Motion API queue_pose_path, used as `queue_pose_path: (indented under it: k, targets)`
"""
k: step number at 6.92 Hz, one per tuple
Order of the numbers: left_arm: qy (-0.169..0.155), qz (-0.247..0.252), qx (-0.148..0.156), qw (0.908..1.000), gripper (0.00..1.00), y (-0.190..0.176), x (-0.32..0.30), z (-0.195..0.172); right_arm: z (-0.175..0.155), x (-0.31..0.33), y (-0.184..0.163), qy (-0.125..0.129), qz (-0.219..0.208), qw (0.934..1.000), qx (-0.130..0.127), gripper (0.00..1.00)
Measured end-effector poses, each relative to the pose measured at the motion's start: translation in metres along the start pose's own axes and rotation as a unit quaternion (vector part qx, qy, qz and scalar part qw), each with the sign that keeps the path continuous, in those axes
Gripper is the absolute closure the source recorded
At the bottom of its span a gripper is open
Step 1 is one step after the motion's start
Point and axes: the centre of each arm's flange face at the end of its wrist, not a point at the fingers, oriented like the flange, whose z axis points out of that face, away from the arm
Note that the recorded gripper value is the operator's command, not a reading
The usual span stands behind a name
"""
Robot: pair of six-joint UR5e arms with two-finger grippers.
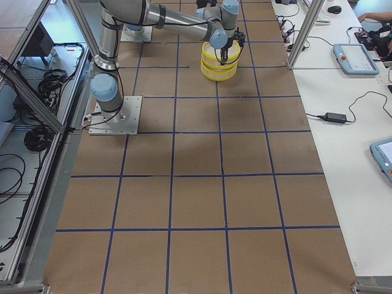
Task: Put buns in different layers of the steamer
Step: 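Grasp the brown bun on the plate with the left gripper, then place the brown bun on the top steamer tier with the left gripper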
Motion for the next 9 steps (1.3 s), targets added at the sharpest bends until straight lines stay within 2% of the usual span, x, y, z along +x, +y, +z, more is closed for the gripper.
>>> queue_pose_path:
  k: [2, 3, 5, 6, 7, 8, 9]
  targets:
    - [-0.007, 0.000, 0.016, 0.9998, 1.00, -0.005, -0.001, -0.013, 0.007, 0.001, 0.003, 0.001, -0.002, 1.0000, -0.002, 0.94]
    - [-0.017, 0.003, 0.037, 0.9992, 1.00, -0.014, 0.001, -0.035, 0.009, 0.002, 0.004, 0.001, -0.002, 1.0000, -0.002, 0.93]
    - [-0.037, 0.023, 0.074, 0.9963, 1.00, -0.029, 0.038, -0.102, 0.010, 0.007, 0.004, 0.002, -0.001, 1.0000, 0.000, 0.92]
    - [-0.041, 0.027, 0.086, 0.9951, 0.99, -0.027, 0.062, -0.136, 0.009, 0.011, 0.003, 0.004, -0.004, 1.0000, 0.002, 0.84]
    - [-0.032, 0.033, 0.105, 0.9935, 0.99, -0.024, 0.083, -0.164, 0.008, 0.013, 0.002, 0.005, -0.003, 1.0000, 0.002, 0.77]
    - [-0.003, 0.033, 0.126, 0.9915, 0.99, -0.023, 0.099, -0.182, 0.009, 0.014, 0.003, 0.005, -0.001, 1.0000, 0.001, 0.66]
    - [0.032, 0.021, 0.143, 0.9890, 0.99, -0.025, 0.110, -0.193, 0.012, 0.014, 0.005, 0.004, 0.001, 1.0000, -0.003, 0.33]
